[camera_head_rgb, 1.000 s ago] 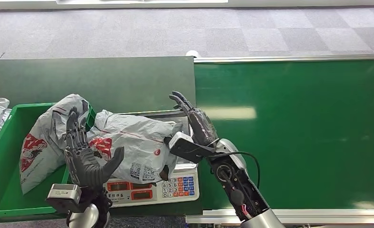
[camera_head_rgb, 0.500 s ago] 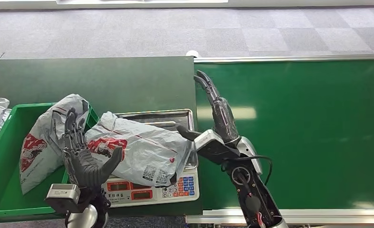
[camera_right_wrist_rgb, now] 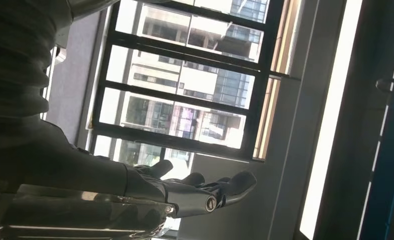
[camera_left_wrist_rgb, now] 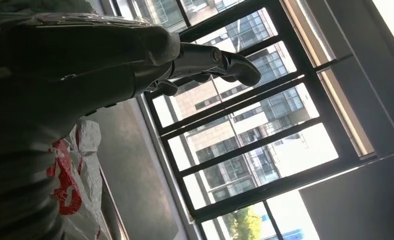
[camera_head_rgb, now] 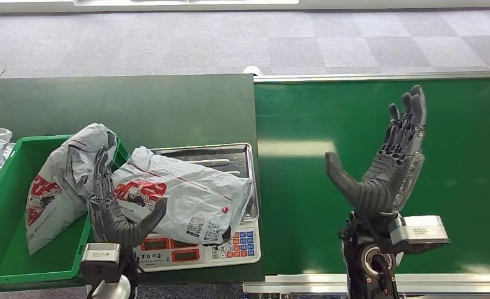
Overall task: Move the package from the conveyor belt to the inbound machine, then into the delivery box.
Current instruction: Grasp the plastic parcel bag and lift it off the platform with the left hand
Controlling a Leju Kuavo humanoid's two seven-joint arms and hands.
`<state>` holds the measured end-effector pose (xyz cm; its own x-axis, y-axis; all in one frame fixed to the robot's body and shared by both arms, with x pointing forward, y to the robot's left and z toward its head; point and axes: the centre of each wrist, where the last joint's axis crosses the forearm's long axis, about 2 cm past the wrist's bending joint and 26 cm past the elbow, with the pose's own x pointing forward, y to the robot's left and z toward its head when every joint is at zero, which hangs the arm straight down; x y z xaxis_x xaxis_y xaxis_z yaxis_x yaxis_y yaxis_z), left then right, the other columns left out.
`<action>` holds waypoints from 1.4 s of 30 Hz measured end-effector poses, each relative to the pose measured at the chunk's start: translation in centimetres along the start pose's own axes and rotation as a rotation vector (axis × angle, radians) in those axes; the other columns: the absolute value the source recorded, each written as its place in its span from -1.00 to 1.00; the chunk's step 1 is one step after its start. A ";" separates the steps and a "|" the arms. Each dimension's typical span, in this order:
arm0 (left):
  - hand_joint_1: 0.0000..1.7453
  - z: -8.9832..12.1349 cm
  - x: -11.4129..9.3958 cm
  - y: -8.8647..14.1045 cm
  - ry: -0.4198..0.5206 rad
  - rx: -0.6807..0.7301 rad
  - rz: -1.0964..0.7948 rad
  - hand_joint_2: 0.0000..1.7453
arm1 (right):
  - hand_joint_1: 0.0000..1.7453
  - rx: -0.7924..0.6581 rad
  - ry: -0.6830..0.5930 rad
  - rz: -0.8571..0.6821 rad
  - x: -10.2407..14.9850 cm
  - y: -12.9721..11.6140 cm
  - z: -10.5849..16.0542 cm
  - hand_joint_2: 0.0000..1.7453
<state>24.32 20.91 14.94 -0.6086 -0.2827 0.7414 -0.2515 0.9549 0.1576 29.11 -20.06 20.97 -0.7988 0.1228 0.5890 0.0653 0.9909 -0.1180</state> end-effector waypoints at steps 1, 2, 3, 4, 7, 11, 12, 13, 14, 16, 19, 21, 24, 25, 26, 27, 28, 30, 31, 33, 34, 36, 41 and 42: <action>-1.00 -0.1 0.0 -0.2 0.006 -0.020 -0.046 1.00 | -1.00 -0.021 -0.008 0.002 0.4 -0.3 0.2 1.00; -1.00 -0.1 0.0 -0.3 0.017 -0.043 -0.099 1.00 | -1.00 -0.038 -0.014 0.004 0.8 -0.6 0.5 1.00; -1.00 -0.2 0.0 -0.6 0.032 -0.067 -0.157 1.00 | -1.00 -0.050 -0.020 0.007 1.1 -0.8 0.7 1.00; -1.00 -0.3 -0.1 -0.9 0.051 -0.093 -0.220 1.00 | -1.00 -0.060 -0.024 0.011 1.4 -1.0 0.9 1.00; -1.00 -0.4 -0.7 -1.9 0.114 -0.175 -0.389 1.00 | -1.00 -0.076 -0.035 0.023 2.2 -1.3 1.4 1.00; -1.00 -0.5 -1.7 -3.3 0.176 -0.271 -0.517 1.00 | -1.00 -0.065 -0.041 0.013 2.7 -1.3 1.6 1.00; -1.00 -0.5 -2.0 -3.7 0.193 -0.295 -0.529 1.00 | -1.00 -0.060 -0.041 0.007 2.7 -1.3 1.6 1.00; -1.00 -0.5 -2.3 -4.0 0.209 -0.318 -0.533 1.00 | -1.00 -0.055 -0.042 0.001 2.8 -1.2 1.6 1.00; -1.00 -0.6 -2.5 -4.3 0.226 -0.340 -0.532 1.00 | -1.00 -0.051 -0.042 -0.006 2.8 -1.1 1.6 1.00; -0.99 -0.5 -3.1 -4.7 0.255 -0.375 -0.537 1.00 | -1.00 -0.043 -0.042 -0.017 2.8 -0.9 1.5 1.00; 0.50 -0.5 -3.8 -5.2 0.290 -0.421 -0.543 1.00 | -1.00 -0.033 -0.045 -0.031 2.9 -0.7 1.2 1.00; 1.00 -0.5 -4.4 -5.5 0.316 -0.457 -0.529 1.00 | -1.00 -0.023 -0.043 -0.041 2.8 -0.5 1.0 1.00; 1.00 -0.4 -5.1 -5.8 0.350 -0.494 -0.497 1.00 | -1.00 -0.008 -0.037 -0.056 2.7 -0.1 0.8 1.00; 1.00 -0.4 -5.3 -5.8 0.356 -0.500 -0.492 1.00 | -1.00 -0.004 -0.036 -0.060 2.7 0.0 0.7 1.00; 1.00 -0.4 -5.4 -5.9 0.361 -0.504 -0.489 1.00 | -1.00 0.000 -0.035 -0.062 2.6 0.1 0.7 1.00; 1.00 -0.4 -5.5 -5.9 0.366 -0.507 -0.486 1.00 | -1.00 0.006 -0.034 -0.063 2.6 0.2 0.6 1.00; 1.00 -0.4 -5.6 -6.0 0.371 -0.511 -0.484 1.00 | -1.00 0.014 -0.033 -0.062 2.5 0.3 0.6 1.00; 1.00 -0.4 -5.8 -6.0 0.380 -0.519 -0.480 1.00 | -1.00 0.033 -0.029 -0.059 2.4 0.6 0.5 1.00; 1.00 -0.4 -5.9 -6.0 0.383 -0.522 -0.480 1.00 | -1.00 0.041 -0.028 -0.059 2.4 0.7 0.5 1.00; 1.00 -0.4 -6.1 -6.0 0.390 -0.527 -0.480 1.00 | -1.00 0.054 -0.025 -0.062 2.3 1.0 0.5 1.00; 1.00 -0.4 -6.2 -6.0 0.395 -0.531 -0.480 1.00 | -1.00 0.059 -0.025 -0.065 2.3 1.1 0.4 1.00; 1.00 -0.4 -6.4 -6.0 0.411 -0.545 -0.487 1.00 | -1.00 0.069 -0.024 -0.067 2.2 1.4 0.4 1.00; 1.00 -0.5 -6.8 -6.0 0.432 -0.555 -0.482 1.00 | -1.00 0.079 -0.013 -0.066 2.0 1.7 0.6 1.00; 1.00 -0.4 -6.9 -5.9 0.420 -0.543 -0.440 1.00 | -1.00 0.079 -0.011 -0.065 2.0 1.7 0.6 1.00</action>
<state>30.30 17.22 9.20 -0.1792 -0.6878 0.7034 0.0631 0.7055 0.7059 27.25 -18.16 21.45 -0.8065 0.0575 0.5884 -0.0338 0.9891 -0.1431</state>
